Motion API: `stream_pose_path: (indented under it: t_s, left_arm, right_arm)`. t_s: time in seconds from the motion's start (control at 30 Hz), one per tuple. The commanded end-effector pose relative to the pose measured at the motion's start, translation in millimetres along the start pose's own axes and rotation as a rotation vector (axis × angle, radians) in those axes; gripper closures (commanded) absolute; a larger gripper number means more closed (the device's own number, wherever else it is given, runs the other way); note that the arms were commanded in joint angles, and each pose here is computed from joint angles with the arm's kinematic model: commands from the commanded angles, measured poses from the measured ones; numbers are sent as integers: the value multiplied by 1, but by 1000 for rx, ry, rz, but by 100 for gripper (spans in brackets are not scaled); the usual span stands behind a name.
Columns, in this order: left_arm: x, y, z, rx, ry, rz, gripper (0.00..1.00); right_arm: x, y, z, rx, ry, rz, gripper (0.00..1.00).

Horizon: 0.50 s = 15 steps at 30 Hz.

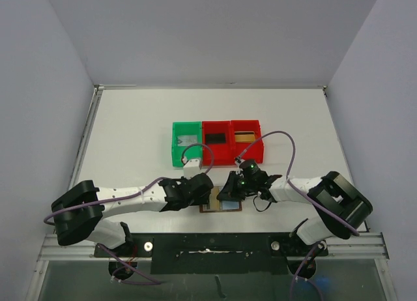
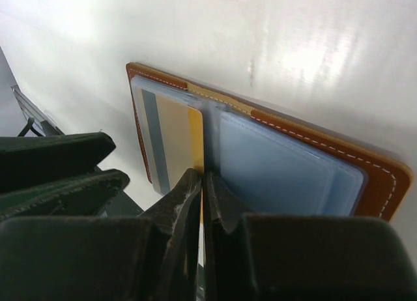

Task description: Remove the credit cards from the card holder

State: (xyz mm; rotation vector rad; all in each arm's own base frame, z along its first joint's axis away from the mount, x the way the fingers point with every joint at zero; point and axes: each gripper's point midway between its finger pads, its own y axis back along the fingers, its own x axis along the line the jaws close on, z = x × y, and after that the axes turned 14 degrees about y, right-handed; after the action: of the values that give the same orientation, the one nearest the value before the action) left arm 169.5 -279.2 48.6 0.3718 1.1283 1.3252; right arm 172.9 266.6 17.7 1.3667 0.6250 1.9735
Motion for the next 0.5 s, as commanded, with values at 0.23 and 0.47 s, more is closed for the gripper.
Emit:
stream_pose_path:
  t_s: [0.23,0.47]
  left_arm:
    - [5,-13,-7,14,-32,76,67]
    - [14,-21,-9,15,-75,165,73]
  right_arm:
    - [6,-11,15,-45,1,-22,99]
    - [-2,-1,16,-36,-4,-9,99]
